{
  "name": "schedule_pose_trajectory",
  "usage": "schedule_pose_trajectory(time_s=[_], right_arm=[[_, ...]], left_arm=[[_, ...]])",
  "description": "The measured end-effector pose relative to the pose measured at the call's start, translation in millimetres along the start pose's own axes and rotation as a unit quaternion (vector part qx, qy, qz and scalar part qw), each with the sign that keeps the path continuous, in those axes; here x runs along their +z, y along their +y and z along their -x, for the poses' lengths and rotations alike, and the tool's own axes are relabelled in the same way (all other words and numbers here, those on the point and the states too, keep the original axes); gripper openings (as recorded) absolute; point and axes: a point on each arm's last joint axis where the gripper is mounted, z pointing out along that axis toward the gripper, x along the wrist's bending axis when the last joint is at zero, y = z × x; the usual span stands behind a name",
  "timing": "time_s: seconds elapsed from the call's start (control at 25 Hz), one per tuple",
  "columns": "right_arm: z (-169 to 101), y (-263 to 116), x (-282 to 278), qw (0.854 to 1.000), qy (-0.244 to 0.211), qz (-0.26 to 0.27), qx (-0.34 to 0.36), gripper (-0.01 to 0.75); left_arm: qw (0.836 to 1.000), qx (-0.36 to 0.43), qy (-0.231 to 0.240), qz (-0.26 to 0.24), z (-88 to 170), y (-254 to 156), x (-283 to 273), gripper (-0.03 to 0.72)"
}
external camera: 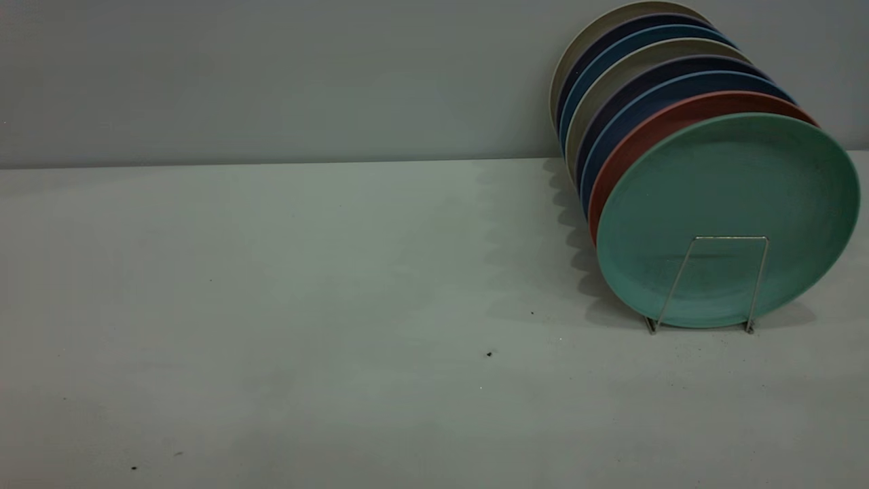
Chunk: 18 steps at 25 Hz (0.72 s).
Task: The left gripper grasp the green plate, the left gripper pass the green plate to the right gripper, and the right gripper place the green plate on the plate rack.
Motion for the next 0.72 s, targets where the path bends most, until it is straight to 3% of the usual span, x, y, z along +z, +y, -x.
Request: schedule_pose_trajectory(time_s=[0.72], right_arm=[[0.1,-0.1,-0.1,1.000,0.000,0.000,0.000,0.419]], left_arm=[[1.000,0.004,-0.005,0.001,-0.2,-0.1,-0.1,0.568]])
